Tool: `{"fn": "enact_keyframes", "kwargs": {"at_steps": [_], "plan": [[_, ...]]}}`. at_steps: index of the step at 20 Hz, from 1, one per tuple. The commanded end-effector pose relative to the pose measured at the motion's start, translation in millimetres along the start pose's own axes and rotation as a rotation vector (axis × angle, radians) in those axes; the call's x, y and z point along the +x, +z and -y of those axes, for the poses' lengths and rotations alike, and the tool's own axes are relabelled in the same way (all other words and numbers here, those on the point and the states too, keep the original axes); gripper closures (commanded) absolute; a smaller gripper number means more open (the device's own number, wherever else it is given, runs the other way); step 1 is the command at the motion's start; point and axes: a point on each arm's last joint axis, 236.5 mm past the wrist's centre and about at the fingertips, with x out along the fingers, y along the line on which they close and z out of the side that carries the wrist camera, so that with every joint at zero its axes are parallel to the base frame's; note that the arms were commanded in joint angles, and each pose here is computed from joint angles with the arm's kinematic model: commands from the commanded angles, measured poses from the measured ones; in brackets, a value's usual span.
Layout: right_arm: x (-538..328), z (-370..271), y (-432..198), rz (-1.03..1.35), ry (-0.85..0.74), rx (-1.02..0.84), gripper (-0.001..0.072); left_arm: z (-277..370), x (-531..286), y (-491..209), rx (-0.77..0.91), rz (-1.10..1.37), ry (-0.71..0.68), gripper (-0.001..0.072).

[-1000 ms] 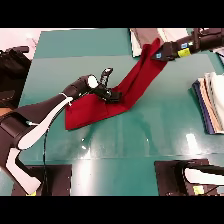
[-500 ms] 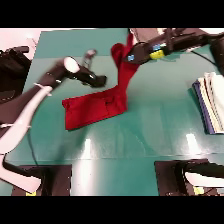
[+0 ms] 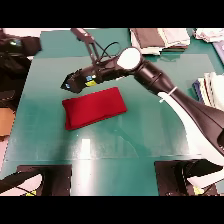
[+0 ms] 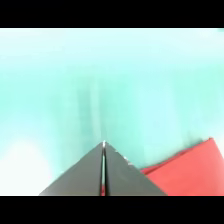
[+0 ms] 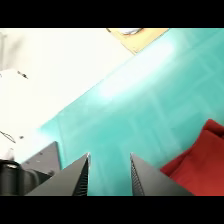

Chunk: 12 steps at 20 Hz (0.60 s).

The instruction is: Fold the shirts.

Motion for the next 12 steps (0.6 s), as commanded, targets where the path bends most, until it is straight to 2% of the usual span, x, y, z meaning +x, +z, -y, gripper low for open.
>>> {"fn": "enact_keyframes", "kwargs": {"at_steps": [1,3,6,7,8,9,12], "plan": [[-8.8,28.5,-14.9,-0.082,-0.067,-0.044,0.0404,-3.5,-24.6,7.2,0.014,0.035,0.022,0.0685],[-44.3,75.0,-33.1,-0.138,-0.157,0.025,0.0404,17.2,-19.0,1.3,0.049,0.018,-0.017,0.0685],[-103.9,160.5,-91.0,-0.245,-0.335,0.227,0.04,50.8,-8.0,-7.2,0.09,-0.001,-0.081,0.0685],[-123.9,189.6,-113.6,-0.265,-0.393,0.312,0.0307,58.9,-5.5,-10.3,0.1,-0.009,-0.096,0.0685],[-137.4,211.5,-130.8,-0.259,-0.423,0.404,0.0129,66.8,-2.0,-14.0,0.11,-0.02,-0.11,0.0685],[-148.3,233.6,-146.3,-0.239,-0.444,0.511,0.0097,72.8,0.5,-16.8,0.119,-0.028,-0.121,0.0685],[-146.2,263.5,-181.3,-0.219,-0.383,0.731,0.0102,87.1,10.0,-26.4,0.163,-0.055,-0.147,0.0685]]}}
